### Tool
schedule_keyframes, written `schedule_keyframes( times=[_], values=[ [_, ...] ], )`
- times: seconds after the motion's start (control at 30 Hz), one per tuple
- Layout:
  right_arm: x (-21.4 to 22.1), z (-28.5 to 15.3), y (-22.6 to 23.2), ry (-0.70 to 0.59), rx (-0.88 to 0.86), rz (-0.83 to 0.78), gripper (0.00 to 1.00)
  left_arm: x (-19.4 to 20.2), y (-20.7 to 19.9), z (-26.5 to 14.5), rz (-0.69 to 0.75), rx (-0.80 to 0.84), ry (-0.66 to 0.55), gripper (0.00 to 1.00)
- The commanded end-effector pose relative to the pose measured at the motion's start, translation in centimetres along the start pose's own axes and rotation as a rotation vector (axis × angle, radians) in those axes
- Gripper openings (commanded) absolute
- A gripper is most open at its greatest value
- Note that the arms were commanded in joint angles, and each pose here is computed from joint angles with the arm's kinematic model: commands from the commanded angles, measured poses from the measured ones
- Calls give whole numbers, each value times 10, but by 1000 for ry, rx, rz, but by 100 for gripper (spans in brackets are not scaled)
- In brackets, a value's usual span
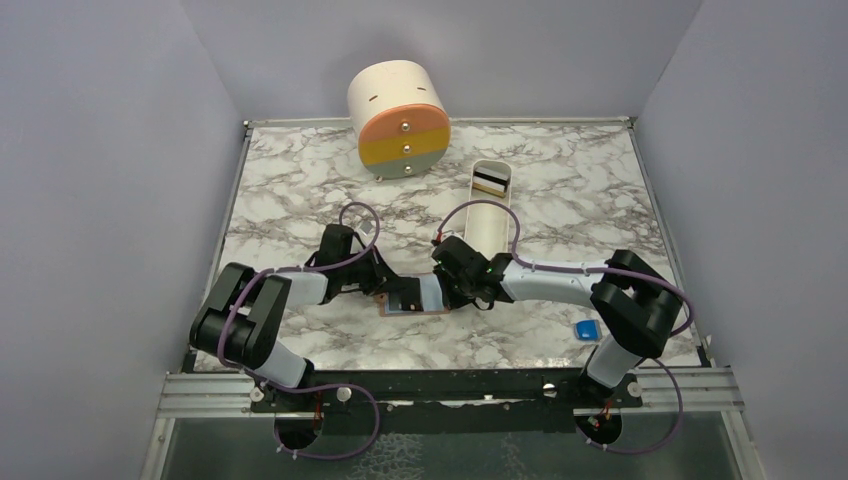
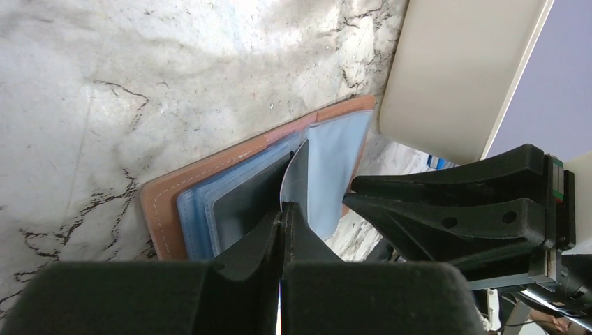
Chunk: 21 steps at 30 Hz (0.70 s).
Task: Put the credit cards into the card holder
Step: Insert the credit card into the card holder.
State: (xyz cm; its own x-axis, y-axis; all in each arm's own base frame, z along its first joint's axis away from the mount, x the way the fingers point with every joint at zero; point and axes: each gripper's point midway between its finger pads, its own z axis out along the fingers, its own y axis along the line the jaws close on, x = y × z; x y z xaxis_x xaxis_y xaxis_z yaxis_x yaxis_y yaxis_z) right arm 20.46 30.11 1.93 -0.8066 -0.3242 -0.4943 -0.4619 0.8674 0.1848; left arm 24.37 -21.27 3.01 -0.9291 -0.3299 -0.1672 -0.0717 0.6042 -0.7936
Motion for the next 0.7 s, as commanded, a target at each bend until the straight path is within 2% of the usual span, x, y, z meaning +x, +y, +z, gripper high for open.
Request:
schedule_keyframes(
  times=[0.0,0.27,0.67],
  values=[
    [7,4,5,2,-16,12,17,-3,16,-1,10,-69,-45,0],
    [7,2,6,-2,-17,8,17,-8,18,-5,32,-107,-68,0],
    [8,3,8,0,-21,7,17,-2,18,-5,33,-77,-64,0]
  ],
)
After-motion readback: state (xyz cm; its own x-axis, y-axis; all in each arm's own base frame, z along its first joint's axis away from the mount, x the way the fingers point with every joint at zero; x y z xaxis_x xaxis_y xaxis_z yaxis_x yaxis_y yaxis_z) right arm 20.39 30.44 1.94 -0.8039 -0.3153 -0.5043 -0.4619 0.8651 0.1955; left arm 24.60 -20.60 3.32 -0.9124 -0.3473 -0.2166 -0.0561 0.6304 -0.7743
